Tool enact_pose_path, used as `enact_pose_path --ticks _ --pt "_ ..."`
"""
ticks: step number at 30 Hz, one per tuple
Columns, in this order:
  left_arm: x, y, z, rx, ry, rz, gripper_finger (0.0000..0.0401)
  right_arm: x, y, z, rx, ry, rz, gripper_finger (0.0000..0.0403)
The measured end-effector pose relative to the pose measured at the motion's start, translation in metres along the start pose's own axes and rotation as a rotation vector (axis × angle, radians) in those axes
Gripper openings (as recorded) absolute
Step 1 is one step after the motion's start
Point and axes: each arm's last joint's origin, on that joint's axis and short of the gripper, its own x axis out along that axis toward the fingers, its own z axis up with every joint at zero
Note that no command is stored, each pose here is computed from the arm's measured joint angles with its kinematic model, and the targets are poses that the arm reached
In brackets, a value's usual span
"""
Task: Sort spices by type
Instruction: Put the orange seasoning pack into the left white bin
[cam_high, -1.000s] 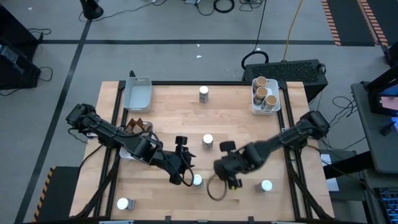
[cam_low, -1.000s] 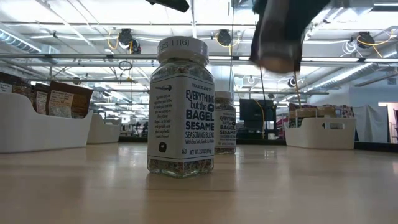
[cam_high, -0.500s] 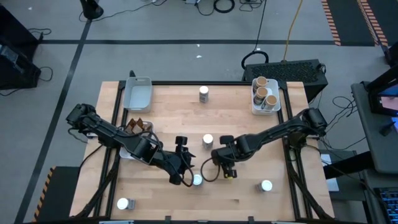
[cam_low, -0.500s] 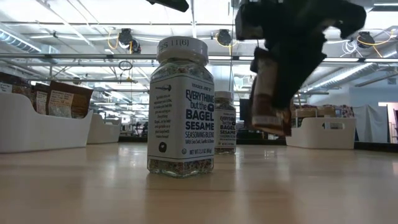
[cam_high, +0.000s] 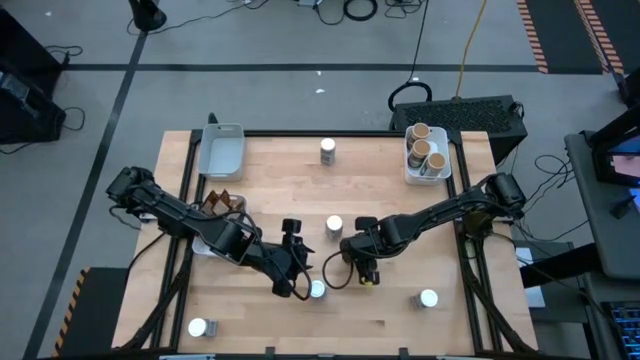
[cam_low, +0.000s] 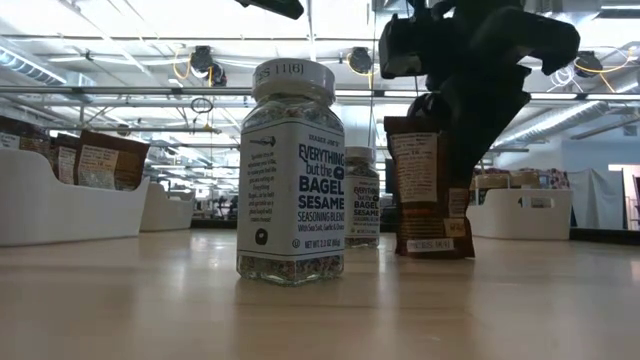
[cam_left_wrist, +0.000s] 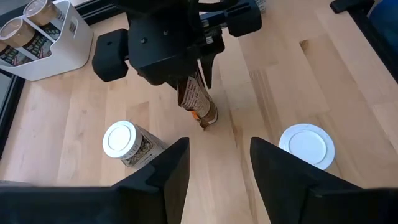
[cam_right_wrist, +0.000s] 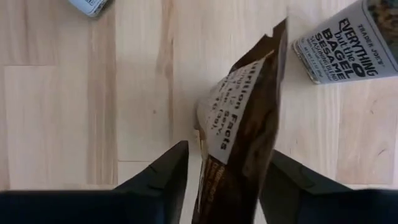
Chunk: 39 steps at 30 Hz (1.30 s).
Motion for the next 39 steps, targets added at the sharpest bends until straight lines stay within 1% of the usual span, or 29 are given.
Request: enact_pose_path --ticks 6,11,15,17,20,24,26,28,31,33,36,39 --pt "0.0 0.0 0.0 0.0 0.0 0.0 0.0174 0.0 0.002 -0.001 0.013 0.027 0.076 0.0191" --pt "0.0 0.0 0.0 -0.001 -0.002 0.0 0.0174 -0.002 0.001 -0.006 0.012 0.087 0.056 0.0216" --pt "0.0 0.0 0.001 -0.003 -0.007 0.0 0.0174 -0.009 0.0 -0.006 0.009 0.133 0.04 0.0227" --pt "0.0 0.0 0.001 -0.006 -0.012 -0.01 0.0174 -0.015 -0.001 -0.008 0.009 0.147 0.035 0.0229" --pt "0.0 -0.001 0.002 -0.007 -0.014 -0.054 0.0174 -0.032 -0.002 -0.012 0.006 0.122 0.031 0.0228" --pt "0.003 -0.003 0.001 -0.005 -0.005 -0.071 0.0174 -0.067 -0.001 -0.023 0.021 0.05 -0.037 0.0227" --pt "0.003 -0.003 0.001 -0.005 -0.006 -0.076 0.0174 -0.086 0.001 -0.033 0.039 -0.003 -0.066 0.0227" --pt "0.003 -0.003 0.001 -0.006 -0.008 -0.076 0.0174 -0.103 0.003 -0.045 0.067 -0.058 -0.066 0.0227" --pt "0.003 -0.003 0.003 -0.013 -0.033 -0.076 0.0174 -0.121 0.009 -0.067 0.104 -0.136 -0.036 0.0227" --pt "0.003 -0.001 0.007 -0.015 -0.063 -0.073 0.0174 -0.129 0.012 -0.083 0.126 -0.195 -0.024 0.0227" --pt "0.009 0.004 0.011 -0.003 -0.112 -0.056 0.0174 -0.131 0.015 -0.106 0.15 -0.282 -0.013 0.0227" --pt "0.015 0.014 0.015 -0.004 -0.149 -0.039 0.0174 -0.129 0.017 -0.12 0.176 -0.366 0.022 0.0227"
